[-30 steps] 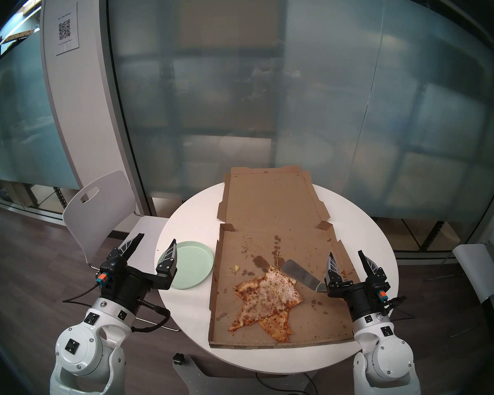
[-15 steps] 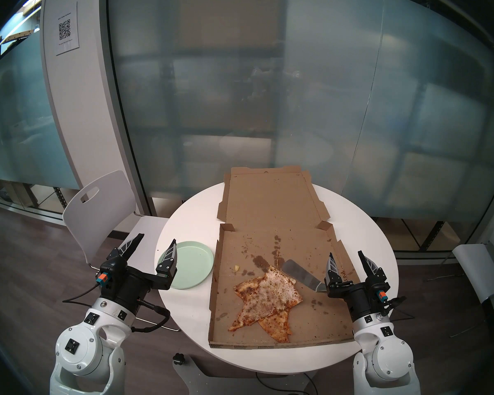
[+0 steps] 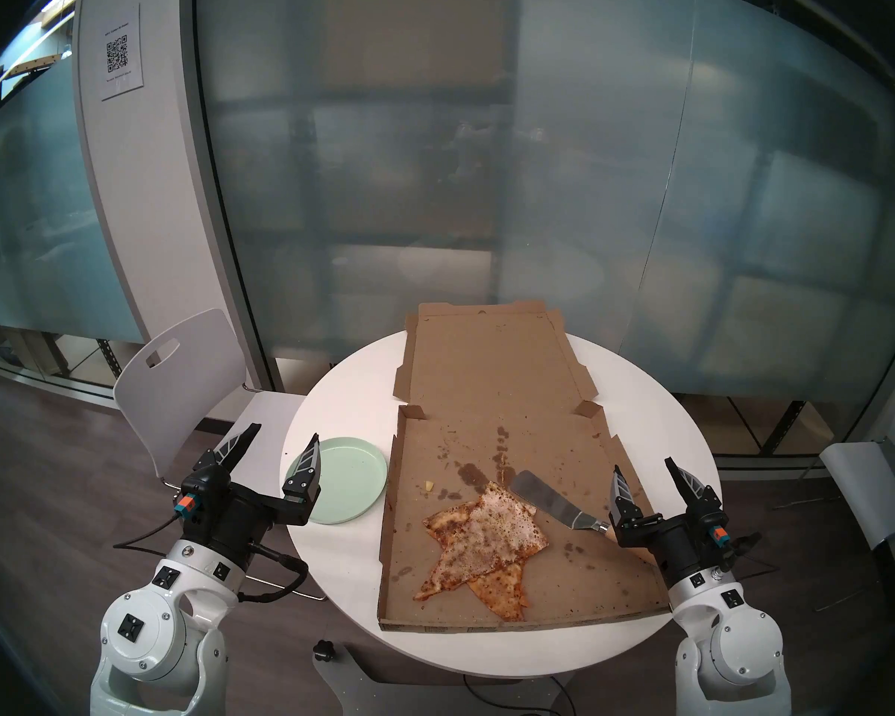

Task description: Put pizza slice onto the plate

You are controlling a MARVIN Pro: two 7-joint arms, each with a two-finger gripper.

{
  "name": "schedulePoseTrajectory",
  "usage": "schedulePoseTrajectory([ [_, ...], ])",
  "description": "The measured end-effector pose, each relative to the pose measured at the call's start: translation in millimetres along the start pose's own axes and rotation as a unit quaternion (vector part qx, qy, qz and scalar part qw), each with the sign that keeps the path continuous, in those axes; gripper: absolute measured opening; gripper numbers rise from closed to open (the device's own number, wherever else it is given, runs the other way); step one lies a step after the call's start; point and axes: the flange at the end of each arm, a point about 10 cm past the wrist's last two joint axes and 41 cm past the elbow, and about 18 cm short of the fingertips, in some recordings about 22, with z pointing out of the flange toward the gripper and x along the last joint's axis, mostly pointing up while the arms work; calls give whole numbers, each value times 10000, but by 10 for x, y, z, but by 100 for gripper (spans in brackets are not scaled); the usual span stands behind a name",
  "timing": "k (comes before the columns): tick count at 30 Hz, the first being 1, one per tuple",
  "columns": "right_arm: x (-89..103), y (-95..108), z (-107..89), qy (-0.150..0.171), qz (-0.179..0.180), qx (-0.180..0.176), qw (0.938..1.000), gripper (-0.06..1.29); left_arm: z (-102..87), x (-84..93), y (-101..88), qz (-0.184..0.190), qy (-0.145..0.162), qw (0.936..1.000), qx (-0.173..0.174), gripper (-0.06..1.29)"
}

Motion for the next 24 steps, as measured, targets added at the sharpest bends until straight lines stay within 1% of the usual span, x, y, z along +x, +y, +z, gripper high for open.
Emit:
schedulePoseTrajectory([
  [6, 22, 171, -77, -259, -172, 353, 9989, 121, 0, 0, 0, 1, -1, 10000, 0, 125],
  [11, 33, 300, -124, -481, -298, 699, 9959, 121, 0, 0, -1, 2, -1, 10000, 0, 125],
  [15, 61, 395, -140, -605, -429, 967, 9925, 121, 1, 0, -1, 2, -1, 10000, 1, 125],
  [17, 84, 464, -140, -684, -543, 1144, 9896, 121, 1, 0, -1, 3, -1, 10000, 1, 125],
  [20, 95, 509, -134, -744, -629, 1273, 9871, 121, 1, 0, -1, 3, -1, 10000, 1, 125],
  [24, 95, 577, -126, -868, -765, 1518, 9816, 121, 1, 0, -2, 3, -1, 10000, 0, 125],
])
